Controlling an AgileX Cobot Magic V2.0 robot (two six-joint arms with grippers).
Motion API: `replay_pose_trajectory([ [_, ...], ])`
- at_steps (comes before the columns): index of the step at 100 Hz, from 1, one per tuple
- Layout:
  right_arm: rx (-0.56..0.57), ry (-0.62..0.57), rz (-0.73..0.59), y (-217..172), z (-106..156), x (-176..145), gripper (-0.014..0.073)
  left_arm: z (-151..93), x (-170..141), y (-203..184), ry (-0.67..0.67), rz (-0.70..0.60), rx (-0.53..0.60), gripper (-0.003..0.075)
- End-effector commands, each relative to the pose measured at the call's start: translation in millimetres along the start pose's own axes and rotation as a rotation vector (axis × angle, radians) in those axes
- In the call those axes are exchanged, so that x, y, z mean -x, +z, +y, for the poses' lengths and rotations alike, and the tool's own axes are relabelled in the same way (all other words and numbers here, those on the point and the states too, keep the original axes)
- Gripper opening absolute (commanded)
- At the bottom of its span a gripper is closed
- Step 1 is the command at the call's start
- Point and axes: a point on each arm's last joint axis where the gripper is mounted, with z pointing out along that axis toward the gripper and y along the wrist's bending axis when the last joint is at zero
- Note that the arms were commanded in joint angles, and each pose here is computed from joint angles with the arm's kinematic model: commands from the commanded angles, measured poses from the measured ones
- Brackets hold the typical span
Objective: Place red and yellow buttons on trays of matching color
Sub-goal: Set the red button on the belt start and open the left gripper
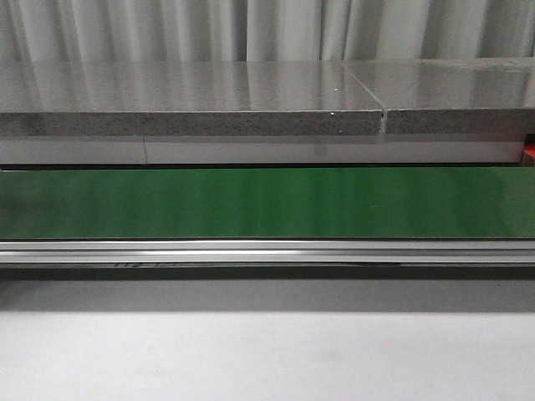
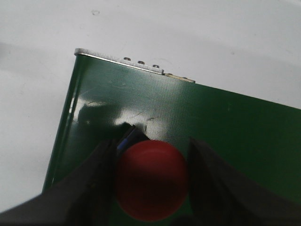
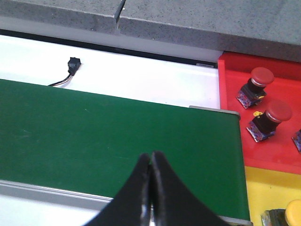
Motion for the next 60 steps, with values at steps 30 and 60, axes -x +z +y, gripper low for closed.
replay_pose_trajectory([
  [30,-0.02,-0.009,-0.105,-5.8,-1.8,14.9,-0.0068,-2.1,2.6,11.4,0.006,0.002,-0.014,0.0187],
  [60,-0.02,-0.009,-0.105,-5.8,-1.8,14.9,-0.0068,-7.7,6.4,6.4,0.04,-0.022,-0.063,0.0704],
])
